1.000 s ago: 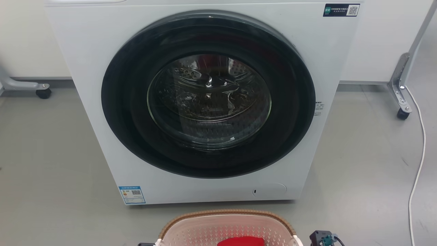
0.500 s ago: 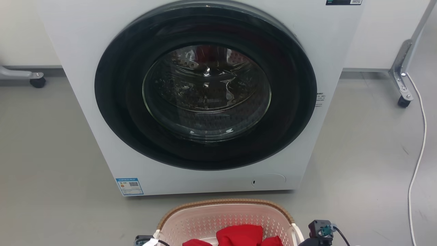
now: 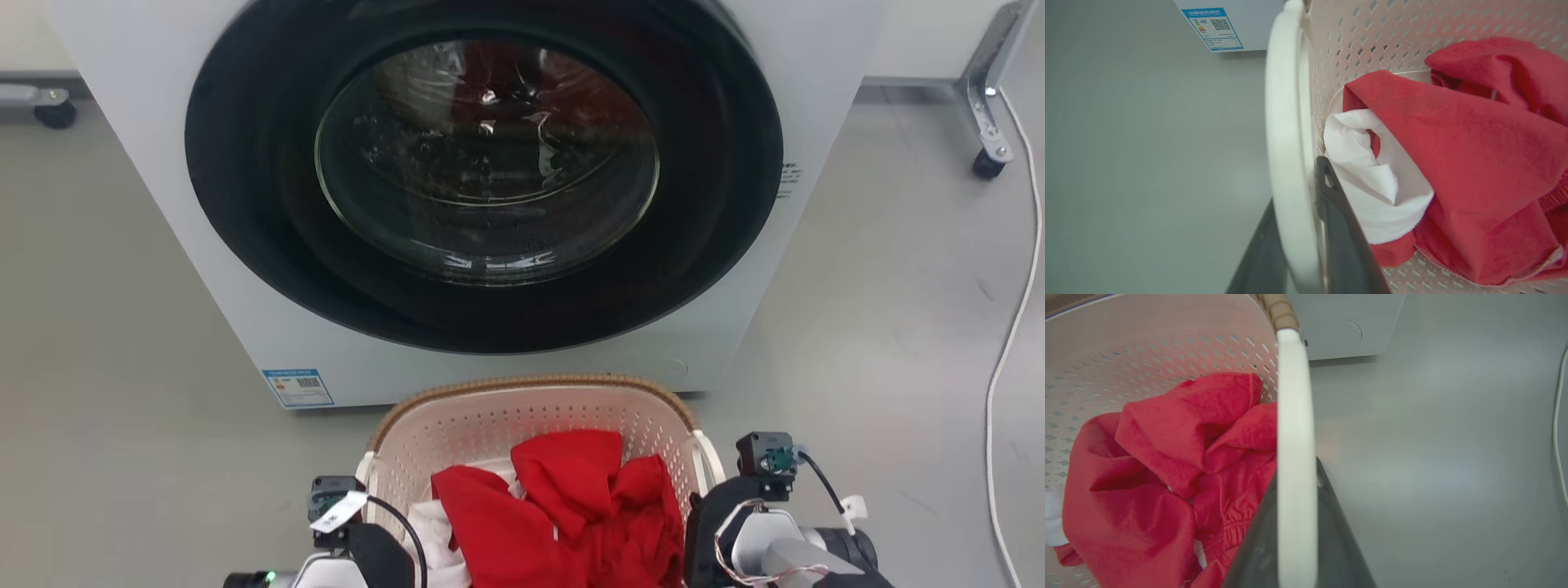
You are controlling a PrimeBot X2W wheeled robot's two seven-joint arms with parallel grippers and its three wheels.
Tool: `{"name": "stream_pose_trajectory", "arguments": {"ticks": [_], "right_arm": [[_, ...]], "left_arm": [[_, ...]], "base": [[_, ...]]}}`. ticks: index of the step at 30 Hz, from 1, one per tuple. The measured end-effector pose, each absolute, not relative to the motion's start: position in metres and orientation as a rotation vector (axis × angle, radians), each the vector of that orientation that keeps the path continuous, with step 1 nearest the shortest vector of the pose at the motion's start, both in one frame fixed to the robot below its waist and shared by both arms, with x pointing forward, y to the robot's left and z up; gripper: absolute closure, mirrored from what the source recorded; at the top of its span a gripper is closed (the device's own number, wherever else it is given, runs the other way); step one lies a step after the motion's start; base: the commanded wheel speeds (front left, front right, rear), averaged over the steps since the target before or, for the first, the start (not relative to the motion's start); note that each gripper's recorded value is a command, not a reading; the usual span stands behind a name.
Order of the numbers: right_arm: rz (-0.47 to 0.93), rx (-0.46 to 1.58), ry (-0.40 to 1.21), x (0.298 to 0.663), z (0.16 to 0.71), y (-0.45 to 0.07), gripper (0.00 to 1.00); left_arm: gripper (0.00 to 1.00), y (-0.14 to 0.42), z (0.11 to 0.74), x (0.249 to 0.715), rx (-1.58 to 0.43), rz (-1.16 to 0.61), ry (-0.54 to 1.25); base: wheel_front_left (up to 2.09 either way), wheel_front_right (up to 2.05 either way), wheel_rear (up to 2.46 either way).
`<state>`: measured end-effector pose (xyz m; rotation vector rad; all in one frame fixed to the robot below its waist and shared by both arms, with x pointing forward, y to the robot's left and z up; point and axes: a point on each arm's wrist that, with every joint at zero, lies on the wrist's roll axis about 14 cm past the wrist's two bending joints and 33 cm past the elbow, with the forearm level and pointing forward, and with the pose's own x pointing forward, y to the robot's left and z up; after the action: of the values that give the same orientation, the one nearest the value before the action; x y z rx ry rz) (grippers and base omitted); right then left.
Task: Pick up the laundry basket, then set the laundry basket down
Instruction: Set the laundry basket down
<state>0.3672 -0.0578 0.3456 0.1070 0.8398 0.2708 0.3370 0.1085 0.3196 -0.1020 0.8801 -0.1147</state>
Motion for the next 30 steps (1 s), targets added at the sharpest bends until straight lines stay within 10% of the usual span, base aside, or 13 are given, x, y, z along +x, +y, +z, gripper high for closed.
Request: {"name": "stream_pose_trajectory", "arguments": {"ticks": [30], "right_arm": [[0.272,0.079,0.916,0.458,0.265,-0.056,1.00]], "left_arm": [[1.00,0.113,0.248,0.421,-0.116,-0.082,0.964]], "base": [[0.00,0.00,0.00]]}}
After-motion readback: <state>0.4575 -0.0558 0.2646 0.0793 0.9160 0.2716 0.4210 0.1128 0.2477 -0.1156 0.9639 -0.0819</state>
